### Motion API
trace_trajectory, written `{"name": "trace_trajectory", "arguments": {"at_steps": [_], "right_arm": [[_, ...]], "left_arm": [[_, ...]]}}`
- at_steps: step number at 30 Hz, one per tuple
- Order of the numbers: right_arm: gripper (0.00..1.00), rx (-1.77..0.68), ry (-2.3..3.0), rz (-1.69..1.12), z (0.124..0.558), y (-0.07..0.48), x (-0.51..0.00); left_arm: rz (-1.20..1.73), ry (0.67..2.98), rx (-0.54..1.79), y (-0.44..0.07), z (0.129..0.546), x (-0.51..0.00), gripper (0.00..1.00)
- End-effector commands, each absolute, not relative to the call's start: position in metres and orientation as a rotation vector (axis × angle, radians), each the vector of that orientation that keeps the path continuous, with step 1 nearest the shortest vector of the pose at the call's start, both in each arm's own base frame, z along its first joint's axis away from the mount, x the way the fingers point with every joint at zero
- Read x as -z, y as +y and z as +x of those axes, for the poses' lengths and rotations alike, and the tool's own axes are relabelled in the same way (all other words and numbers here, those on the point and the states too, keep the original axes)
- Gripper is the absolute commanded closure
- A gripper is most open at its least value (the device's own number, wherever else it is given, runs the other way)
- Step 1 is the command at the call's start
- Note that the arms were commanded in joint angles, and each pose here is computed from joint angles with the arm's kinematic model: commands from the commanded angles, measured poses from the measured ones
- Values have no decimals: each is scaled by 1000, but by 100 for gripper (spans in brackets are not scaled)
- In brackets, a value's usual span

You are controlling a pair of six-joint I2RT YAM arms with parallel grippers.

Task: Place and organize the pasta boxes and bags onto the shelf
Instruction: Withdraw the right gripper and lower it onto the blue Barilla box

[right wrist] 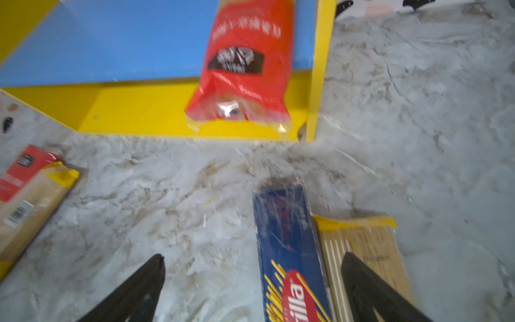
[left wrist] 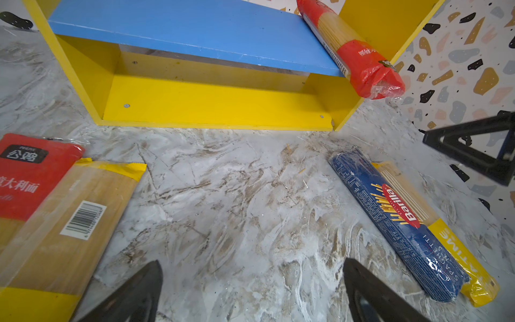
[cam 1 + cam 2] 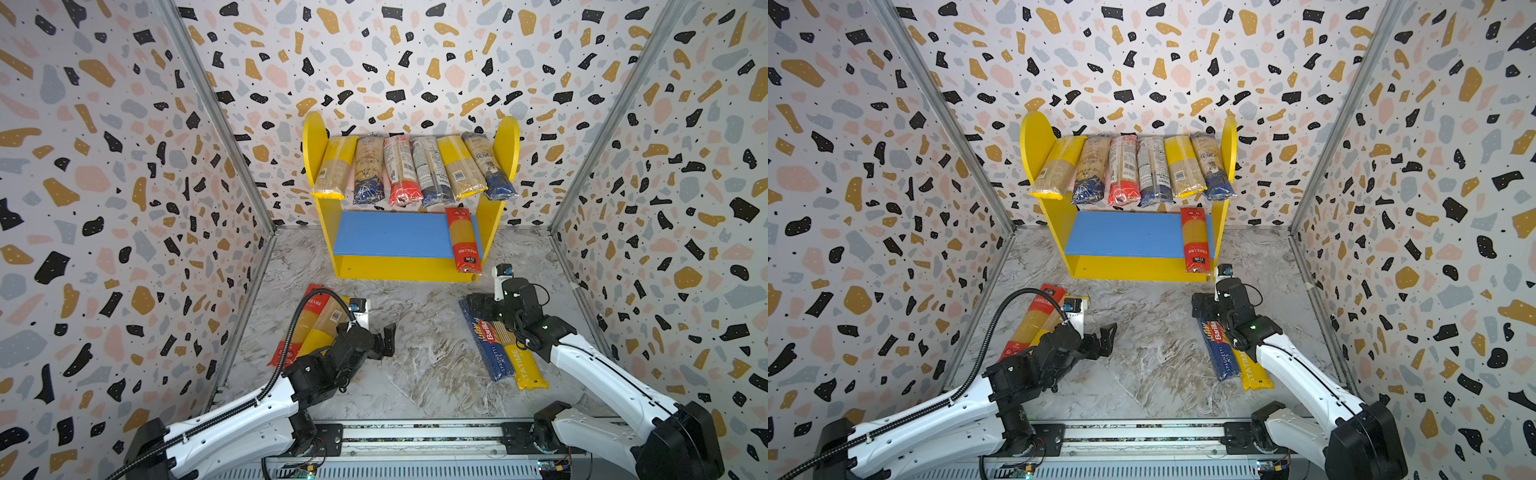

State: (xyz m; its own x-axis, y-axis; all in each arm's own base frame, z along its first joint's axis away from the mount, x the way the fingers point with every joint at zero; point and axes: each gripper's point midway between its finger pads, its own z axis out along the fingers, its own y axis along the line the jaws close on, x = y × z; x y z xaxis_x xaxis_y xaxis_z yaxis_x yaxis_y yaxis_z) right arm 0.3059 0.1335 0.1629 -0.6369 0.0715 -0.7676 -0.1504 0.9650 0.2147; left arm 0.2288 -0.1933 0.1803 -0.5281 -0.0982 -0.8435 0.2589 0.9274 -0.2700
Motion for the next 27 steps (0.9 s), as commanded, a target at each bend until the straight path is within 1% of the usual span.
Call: {"name": "trace_trajectory", "arguments": {"at_steps": [1,7,15,19,27], "right_arm": [[1,-329,2304,14,286,124,-145],[1,-390,2373,36,264,126,-115],[1,-358,2465,85,242,118,-85],[1,-327,2530,162,226,111,-70],[1,-317,2627,130,204,121,-39]], "left_arm": [[51,2037,451,-196,234,-184,0],[107,2063,452,-215,232,-175,1],[167,2072,463,-238,232,-171,1],[181,2075,453,-243,233,-170,0],[184,2071,434,-241,234,-172,0]]}}
